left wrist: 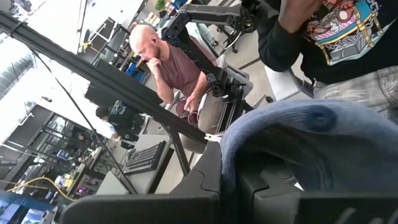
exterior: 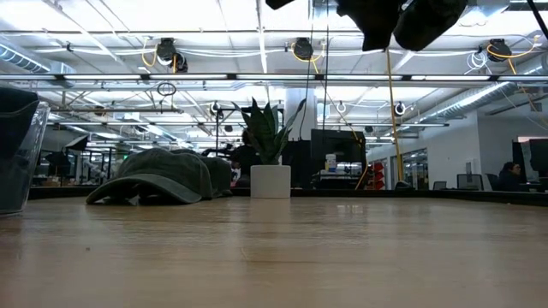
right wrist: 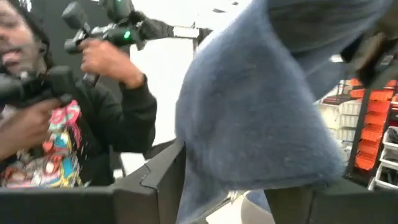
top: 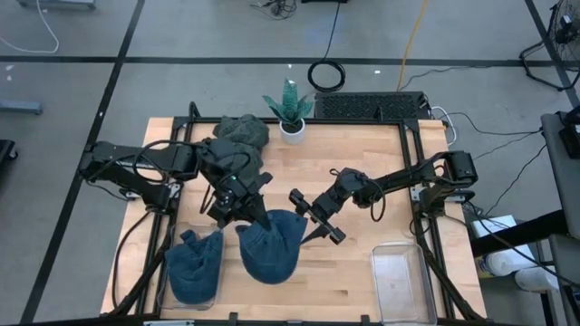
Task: Pick & Place hat
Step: Put the blue cap into the left transparent bin
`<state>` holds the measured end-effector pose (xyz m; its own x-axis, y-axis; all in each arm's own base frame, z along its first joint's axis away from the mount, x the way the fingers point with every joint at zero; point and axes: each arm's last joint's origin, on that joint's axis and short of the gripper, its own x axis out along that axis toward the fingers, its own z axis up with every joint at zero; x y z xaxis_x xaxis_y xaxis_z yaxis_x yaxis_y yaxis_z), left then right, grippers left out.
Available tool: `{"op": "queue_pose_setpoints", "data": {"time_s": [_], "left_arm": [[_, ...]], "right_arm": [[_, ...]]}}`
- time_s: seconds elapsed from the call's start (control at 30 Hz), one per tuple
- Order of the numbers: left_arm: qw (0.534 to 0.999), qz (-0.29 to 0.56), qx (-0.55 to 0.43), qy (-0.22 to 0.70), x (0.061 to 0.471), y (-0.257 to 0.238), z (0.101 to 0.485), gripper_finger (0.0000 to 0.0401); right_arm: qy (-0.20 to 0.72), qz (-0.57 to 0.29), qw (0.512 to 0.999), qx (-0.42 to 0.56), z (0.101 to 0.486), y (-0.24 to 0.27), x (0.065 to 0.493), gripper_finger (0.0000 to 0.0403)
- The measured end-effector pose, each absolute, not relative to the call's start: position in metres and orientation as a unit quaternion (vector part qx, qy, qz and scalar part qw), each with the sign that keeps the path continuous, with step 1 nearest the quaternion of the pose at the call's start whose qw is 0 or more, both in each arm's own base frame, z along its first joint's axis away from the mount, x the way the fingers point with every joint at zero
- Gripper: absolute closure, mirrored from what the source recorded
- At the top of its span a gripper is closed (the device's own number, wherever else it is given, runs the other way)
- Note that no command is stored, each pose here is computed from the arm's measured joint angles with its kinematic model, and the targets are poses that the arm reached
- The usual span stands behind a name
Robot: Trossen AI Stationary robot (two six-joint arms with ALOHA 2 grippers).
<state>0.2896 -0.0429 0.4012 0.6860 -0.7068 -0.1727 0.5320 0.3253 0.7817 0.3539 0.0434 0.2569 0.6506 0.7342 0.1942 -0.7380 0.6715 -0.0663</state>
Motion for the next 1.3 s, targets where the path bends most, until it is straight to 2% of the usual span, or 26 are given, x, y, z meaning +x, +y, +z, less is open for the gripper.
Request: {"op": "queue_pose_setpoints", "data": {"time_s": [0.07,0.13,0.27,0.3,0.43,0.53,0.67,0.77,0.93,1.07,1.17,1.3], "left_arm": [[0.809,-0.382,0.435,-0.098,0.290,-0.042,0.401,0.0397],[0.811,-0.382,0.433,-0.097,0.290,-0.041,0.401,0.0397],[0.814,-0.379,0.430,-0.092,0.290,-0.041,0.401,0.0394],[0.816,-0.376,0.430,-0.089,0.290,-0.041,0.401,0.0394],[0.829,-0.364,0.418,-0.072,0.291,-0.040,0.400,0.0397],[0.857,-0.340,0.384,-0.045,0.292,-0.040,0.401,0.0388],[0.938,-0.232,0.257,0.016,0.285,-0.040,0.412,0.0335],[0.973,-0.131,0.184,0.054,0.275,-0.037,0.420,0.0282],[0.982,-0.061,0.147,0.102,0.261,-0.031,0.425,0.0180],[0.987,-0.043,0.122,0.090,0.256,-0.028,0.432,0.0114],[0.988,-0.031,0.106,0.108,0.255,-0.026,0.443,0.0082],[0.982,0.012,0.103,0.158,0.256,-0.021,0.459,0.0064]], "right_arm": [[-0.101,0.406,0.908,-0.005,0.255,0.045,0.354,0.0237],[-0.102,0.407,0.908,-0.013,0.254,0.046,0.354,0.0268],[-0.110,0.429,0.896,-0.037,0.254,0.047,0.353,0.0373],[-0.114,0.432,0.893,-0.045,0.254,0.047,0.353,0.0387],[-0.119,0.436,0.890,-0.053,0.255,0.048,0.352,0.0397],[-0.116,0.438,0.890,-0.046,0.255,0.048,0.352,0.0398],[-0.113,0.438,0.891,-0.041,0.257,0.047,0.352,0.0400],[-0.107,0.437,0.892,-0.039,0.256,0.046,0.352,0.0400],[-0.083,0.437,0.895,-0.030,0.251,0.047,0.353,0.0401],[-0.058,0.435,0.899,-0.021,0.247,0.046,0.354,0.0402],[-0.043,0.440,0.897,-0.014,0.244,0.047,0.354,0.0402],[-0.023,0.441,0.897,-0.014,0.238,0.048,0.354,0.0402]]}}
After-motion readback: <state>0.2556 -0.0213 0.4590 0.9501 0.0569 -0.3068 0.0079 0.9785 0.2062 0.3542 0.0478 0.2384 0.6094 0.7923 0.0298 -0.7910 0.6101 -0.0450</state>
